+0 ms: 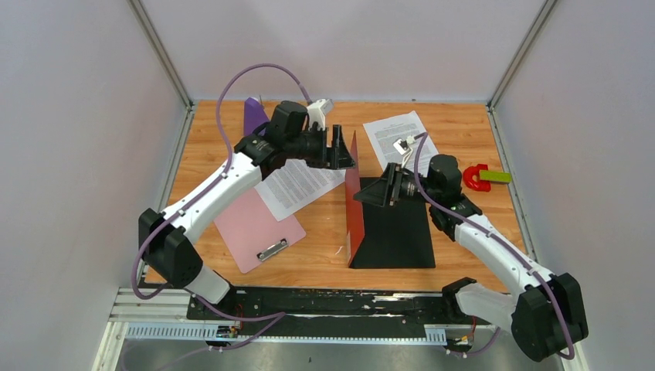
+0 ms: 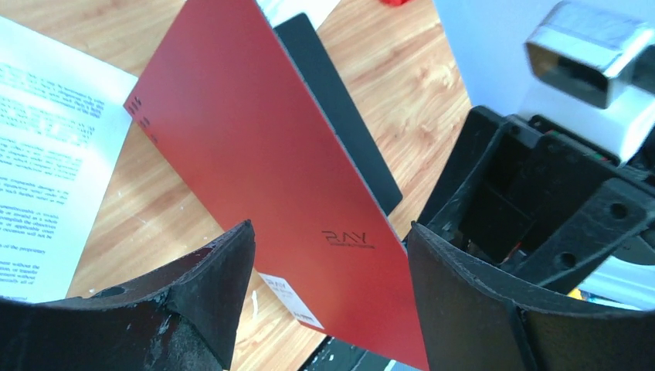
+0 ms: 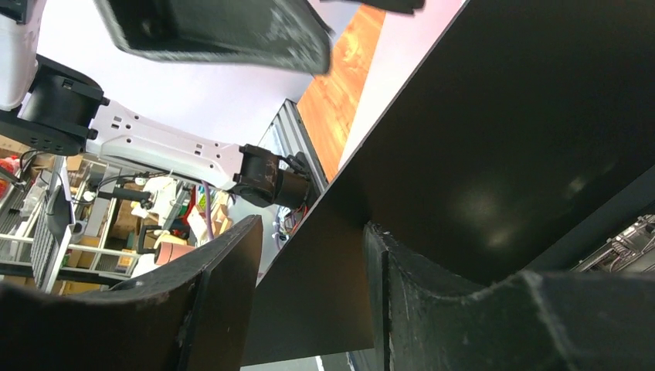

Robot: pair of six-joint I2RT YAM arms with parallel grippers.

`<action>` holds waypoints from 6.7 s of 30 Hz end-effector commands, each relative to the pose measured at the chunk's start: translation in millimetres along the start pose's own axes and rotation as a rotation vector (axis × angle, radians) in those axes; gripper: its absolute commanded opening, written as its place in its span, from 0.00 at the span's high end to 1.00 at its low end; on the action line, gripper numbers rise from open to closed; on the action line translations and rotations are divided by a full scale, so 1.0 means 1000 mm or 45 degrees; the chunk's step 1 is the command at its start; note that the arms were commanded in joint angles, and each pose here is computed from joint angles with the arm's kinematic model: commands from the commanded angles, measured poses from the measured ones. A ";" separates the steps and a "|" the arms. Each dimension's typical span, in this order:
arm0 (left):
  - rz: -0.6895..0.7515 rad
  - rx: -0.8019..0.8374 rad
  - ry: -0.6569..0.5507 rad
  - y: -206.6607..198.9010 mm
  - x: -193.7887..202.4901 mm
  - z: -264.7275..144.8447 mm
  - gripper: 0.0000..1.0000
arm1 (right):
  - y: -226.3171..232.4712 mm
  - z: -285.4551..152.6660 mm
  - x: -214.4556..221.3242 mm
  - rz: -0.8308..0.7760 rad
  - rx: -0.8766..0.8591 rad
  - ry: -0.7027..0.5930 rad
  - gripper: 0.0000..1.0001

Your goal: Put the files into the folder

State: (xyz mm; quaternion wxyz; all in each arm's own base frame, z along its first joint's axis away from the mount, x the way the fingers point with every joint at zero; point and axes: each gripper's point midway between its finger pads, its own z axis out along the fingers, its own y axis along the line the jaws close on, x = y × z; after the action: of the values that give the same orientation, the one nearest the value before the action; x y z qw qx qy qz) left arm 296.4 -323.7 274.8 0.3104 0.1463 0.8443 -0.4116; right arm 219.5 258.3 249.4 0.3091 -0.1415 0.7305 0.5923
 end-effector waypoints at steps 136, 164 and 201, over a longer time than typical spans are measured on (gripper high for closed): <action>-0.355 -0.422 -0.205 0.121 0.056 -0.078 1.00 | -0.164 0.070 0.132 0.129 0.700 0.530 0.82; -0.246 -0.529 -0.135 0.132 0.053 -0.086 1.00 | -0.222 -0.013 0.164 -0.021 1.300 0.695 0.89; -0.281 -0.336 -0.038 0.119 0.065 -0.065 1.00 | -0.154 0.026 0.069 -0.141 1.151 0.379 0.84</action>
State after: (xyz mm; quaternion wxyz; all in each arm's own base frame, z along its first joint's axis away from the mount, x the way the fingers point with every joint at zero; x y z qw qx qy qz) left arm 278.1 -193.3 182.6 0.2828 -0.0095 0.9089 -0.3064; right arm 264.1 265.2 83.7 0.2619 -0.1177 0.9394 0.1872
